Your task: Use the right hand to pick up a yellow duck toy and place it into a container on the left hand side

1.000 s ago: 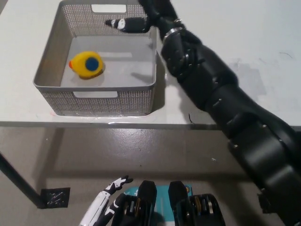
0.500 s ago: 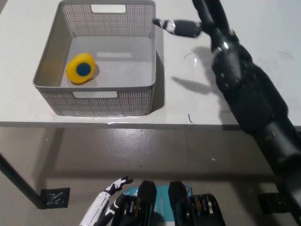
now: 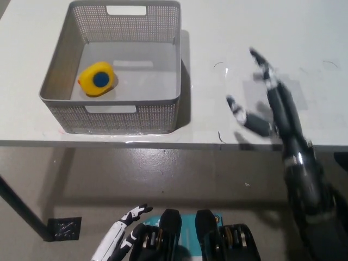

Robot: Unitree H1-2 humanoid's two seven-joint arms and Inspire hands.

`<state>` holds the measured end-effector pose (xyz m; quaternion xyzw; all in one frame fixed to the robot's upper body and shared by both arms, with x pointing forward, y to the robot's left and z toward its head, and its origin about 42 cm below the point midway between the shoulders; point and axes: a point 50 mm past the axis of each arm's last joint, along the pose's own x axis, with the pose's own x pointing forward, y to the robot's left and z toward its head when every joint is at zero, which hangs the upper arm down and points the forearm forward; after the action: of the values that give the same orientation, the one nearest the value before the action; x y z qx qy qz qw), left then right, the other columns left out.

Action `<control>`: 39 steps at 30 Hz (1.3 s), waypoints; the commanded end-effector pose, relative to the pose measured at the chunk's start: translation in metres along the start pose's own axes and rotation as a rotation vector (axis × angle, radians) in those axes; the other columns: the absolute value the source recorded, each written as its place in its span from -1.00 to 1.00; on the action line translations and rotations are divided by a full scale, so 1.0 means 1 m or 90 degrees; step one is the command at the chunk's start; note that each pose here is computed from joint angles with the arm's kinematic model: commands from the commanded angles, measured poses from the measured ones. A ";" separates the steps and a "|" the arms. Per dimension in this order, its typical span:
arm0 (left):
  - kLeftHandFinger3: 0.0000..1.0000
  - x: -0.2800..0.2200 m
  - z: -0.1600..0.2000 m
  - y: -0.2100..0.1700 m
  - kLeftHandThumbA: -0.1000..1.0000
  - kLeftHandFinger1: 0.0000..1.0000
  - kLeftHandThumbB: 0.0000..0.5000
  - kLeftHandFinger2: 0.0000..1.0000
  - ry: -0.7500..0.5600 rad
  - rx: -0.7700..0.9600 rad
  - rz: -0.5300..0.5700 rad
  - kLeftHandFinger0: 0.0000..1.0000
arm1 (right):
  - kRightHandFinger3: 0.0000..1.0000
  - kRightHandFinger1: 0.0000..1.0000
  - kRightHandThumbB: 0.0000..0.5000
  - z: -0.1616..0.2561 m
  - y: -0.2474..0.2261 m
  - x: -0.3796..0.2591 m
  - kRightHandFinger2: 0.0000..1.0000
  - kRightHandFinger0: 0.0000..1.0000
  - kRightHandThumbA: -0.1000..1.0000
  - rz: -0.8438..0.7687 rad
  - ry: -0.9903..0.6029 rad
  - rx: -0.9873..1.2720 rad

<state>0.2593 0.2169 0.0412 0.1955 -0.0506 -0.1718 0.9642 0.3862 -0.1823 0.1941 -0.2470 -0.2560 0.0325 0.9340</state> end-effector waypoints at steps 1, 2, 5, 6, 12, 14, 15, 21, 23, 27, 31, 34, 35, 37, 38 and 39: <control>1.00 0.002 0.006 0.016 1.00 1.00 0.21 1.00 -0.026 -0.016 0.023 1.00 | 1.00 0.63 0.09 0.023 0.002 -0.086 1.00 0.35 0.66 -0.110 -0.075 0.219; 1.00 0.002 0.006 0.015 1.00 1.00 0.20 1.00 -0.027 -0.015 0.023 1.00 | 1.00 0.58 0.06 0.014 0.015 -0.101 1.00 0.31 0.68 -0.096 -0.033 0.230; 1.00 0.001 0.006 0.016 1.00 1.00 0.22 1.00 -0.024 -0.013 0.026 1.00 | 1.00 0.50 0.01 0.001 0.034 -0.126 1.00 0.22 0.71 -0.060 0.029 0.246; 1.00 0.002 0.006 0.016 1.00 1.00 0.21 1.00 -0.025 -0.014 0.028 1.00 | 1.00 0.49 -0.03 -0.003 0.040 -0.134 1.00 0.22 0.71 -0.046 0.050 0.253; 1.00 0.003 0.006 0.020 1.00 1.00 0.22 1.00 -0.031 -0.010 0.033 1.00 | 1.00 0.41 -0.06 -0.018 0.070 -0.168 1.00 0.16 0.79 -0.003 0.137 0.264; 1.00 0.005 0.007 0.020 1.00 1.00 0.18 1.00 -0.034 -0.013 0.034 1.00 | 1.00 0.43 -0.01 -0.019 0.075 -0.174 1.00 0.18 0.76 -0.004 0.158 0.289; 1.00 0.007 0.007 0.021 1.00 1.00 0.13 1.00 -0.038 -0.013 0.037 1.00 | 1.00 0.43 -0.10 -0.020 0.081 -0.179 1.00 0.20 0.78 -0.007 0.176 0.307; 1.00 0.012 0.007 0.024 1.00 1.00 0.18 1.00 -0.044 -0.012 0.043 1.00 | 1.00 0.45 -0.13 -0.022 0.101 -0.182 1.00 0.26 1.00 -0.008 0.202 0.292; 1.00 0.012 0.006 0.025 1.00 1.00 0.19 1.00 -0.046 -0.015 0.048 1.00 | 1.00 0.48 -0.17 -0.019 0.109 -0.182 1.00 0.29 1.00 -0.010 0.208 0.303; 1.00 0.014 0.007 0.024 1.00 1.00 0.19 1.00 -0.052 -0.019 0.048 1.00 | 1.00 0.49 -0.27 -0.021 0.120 -0.182 1.00 0.32 1.00 0.005 0.223 0.312; 1.00 0.018 0.009 0.027 1.00 1.00 0.17 1.00 -0.057 -0.011 0.045 1.00 | 1.00 0.52 -0.21 -0.026 0.120 -0.175 1.00 0.34 0.98 0.007 0.222 0.312; 1.00 0.022 0.011 0.028 1.00 1.00 0.18 1.00 -0.061 -0.015 0.045 1.00 | 1.00 0.50 -0.21 -0.027 0.120 -0.170 1.00 0.31 0.95 0.004 0.220 0.313; 1.00 0.023 0.011 0.028 1.00 1.00 0.16 1.00 -0.063 -0.012 0.045 1.00 | 1.00 0.51 -0.20 -0.027 0.120 -0.169 1.00 0.32 0.93 0.002 0.220 0.317; 1.00 0.025 0.013 0.028 1.00 1.00 0.17 1.00 -0.068 -0.002 0.046 1.00 | 1.00 0.49 -0.22 -0.026 0.119 -0.168 1.00 0.31 0.90 -0.005 0.221 0.326; 1.00 0.025 0.014 0.028 1.00 1.00 0.16 1.00 -0.069 -0.003 0.046 1.00 | 1.00 0.49 -0.23 -0.026 0.119 -0.168 1.00 0.30 0.90 -0.003 0.221 0.323; 1.00 0.026 0.014 0.029 1.00 1.00 0.15 1.00 -0.071 -0.004 0.046 1.00 | 1.00 0.48 -0.24 -0.027 0.119 -0.167 1.00 0.30 0.90 -0.002 0.219 0.322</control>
<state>0.2809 0.2270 0.0526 0.1788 -0.0720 -0.1472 0.9701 0.2537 -0.1256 0.0286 -0.0357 -0.0408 0.0597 0.9967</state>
